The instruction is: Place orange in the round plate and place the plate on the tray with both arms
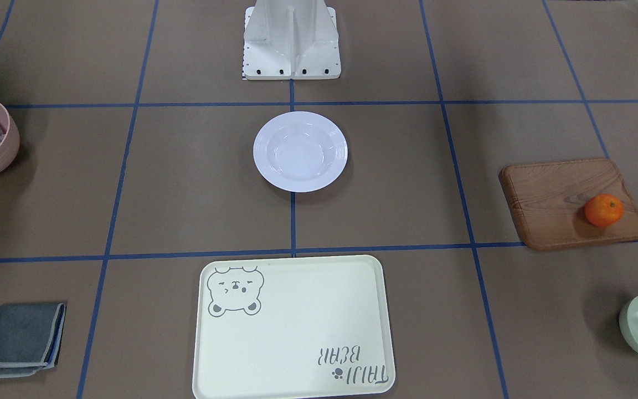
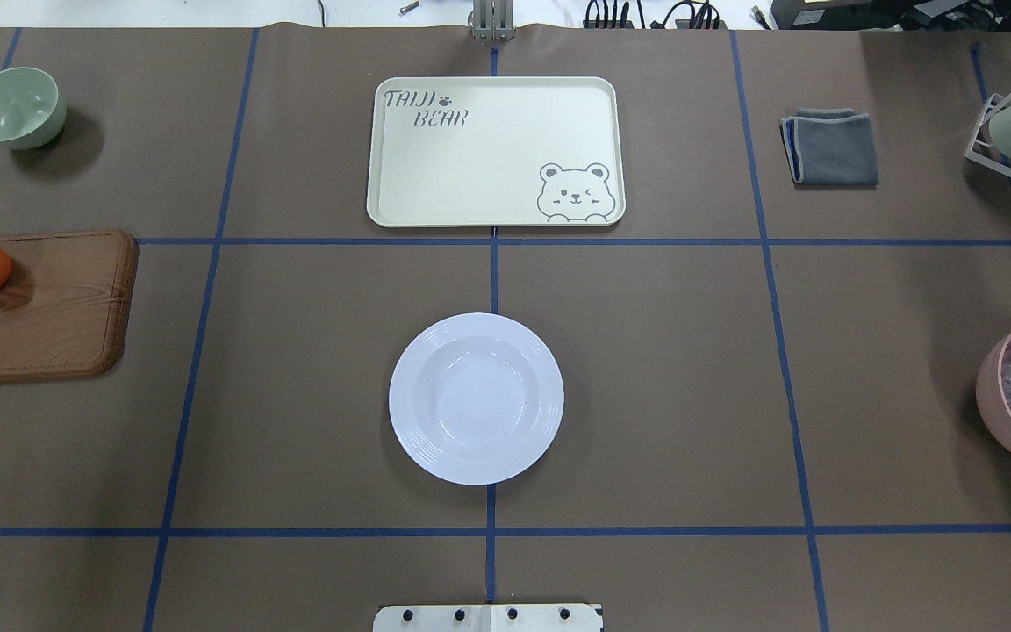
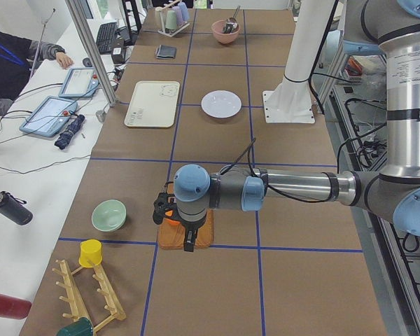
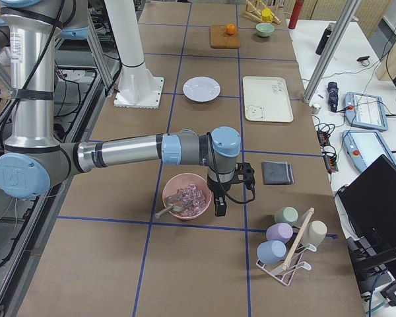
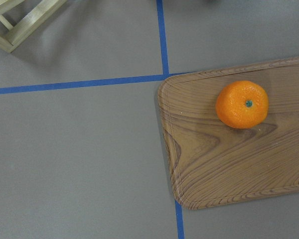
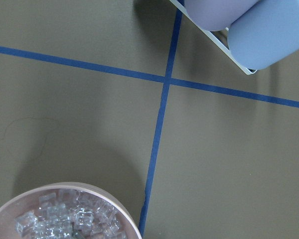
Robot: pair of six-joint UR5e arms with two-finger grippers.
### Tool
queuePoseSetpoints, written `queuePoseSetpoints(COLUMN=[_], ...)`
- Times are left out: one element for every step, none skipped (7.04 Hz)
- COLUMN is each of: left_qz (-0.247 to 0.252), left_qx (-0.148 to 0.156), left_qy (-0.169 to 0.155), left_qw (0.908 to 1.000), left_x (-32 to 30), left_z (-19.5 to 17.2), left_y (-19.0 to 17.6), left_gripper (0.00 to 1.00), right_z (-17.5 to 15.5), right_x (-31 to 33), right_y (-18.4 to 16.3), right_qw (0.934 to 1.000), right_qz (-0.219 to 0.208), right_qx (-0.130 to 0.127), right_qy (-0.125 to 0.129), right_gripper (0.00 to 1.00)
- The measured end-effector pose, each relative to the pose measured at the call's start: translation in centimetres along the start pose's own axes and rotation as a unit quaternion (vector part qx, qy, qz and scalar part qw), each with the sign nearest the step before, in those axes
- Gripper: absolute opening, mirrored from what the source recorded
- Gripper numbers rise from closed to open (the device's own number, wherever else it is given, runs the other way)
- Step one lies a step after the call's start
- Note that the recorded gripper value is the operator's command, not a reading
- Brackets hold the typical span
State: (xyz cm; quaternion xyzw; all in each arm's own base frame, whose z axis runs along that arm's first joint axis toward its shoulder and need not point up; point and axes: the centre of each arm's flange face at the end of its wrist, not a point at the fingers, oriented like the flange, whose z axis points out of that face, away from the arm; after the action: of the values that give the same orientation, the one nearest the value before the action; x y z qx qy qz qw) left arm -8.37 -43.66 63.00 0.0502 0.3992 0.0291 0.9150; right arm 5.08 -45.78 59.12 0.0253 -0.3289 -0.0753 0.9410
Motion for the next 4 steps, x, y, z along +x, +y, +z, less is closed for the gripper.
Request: queuePoseSetpoints(left_qz=[0.0, 0.001, 0.005, 0.012], left_qx=[0.0, 0.002, 0.005, 0.01], left_qy=[0.0, 0.0, -0.001, -0.001], left_qw=[1.0, 1.0, 1.0, 0.9999], left_x=[0.1, 0.2, 0.6, 1.1], left_z=[0.0, -0.2, -0.5, -1.0], left_y=[0.0, -0.1, -0.2, -0.5], left_gripper=[0.99, 0.99, 0.99, 0.99], right_z=[0.0, -0.2, -0.6, -1.4], right_x=[0.0, 0.0, -0.3, -0.9], right_y=[0.0, -0.1, -0.4, -0.8], right_qw=[1.0, 1.0, 0.9999, 0.9997], right_qz=[0.0, -0.003, -0.007, -0.015], right_qx=[0.0, 0.002, 0.006, 0.016], right_qy=[0.001, 0.004, 0.006, 0.007], right_gripper=[1.0, 1.0, 1.0, 1.0])
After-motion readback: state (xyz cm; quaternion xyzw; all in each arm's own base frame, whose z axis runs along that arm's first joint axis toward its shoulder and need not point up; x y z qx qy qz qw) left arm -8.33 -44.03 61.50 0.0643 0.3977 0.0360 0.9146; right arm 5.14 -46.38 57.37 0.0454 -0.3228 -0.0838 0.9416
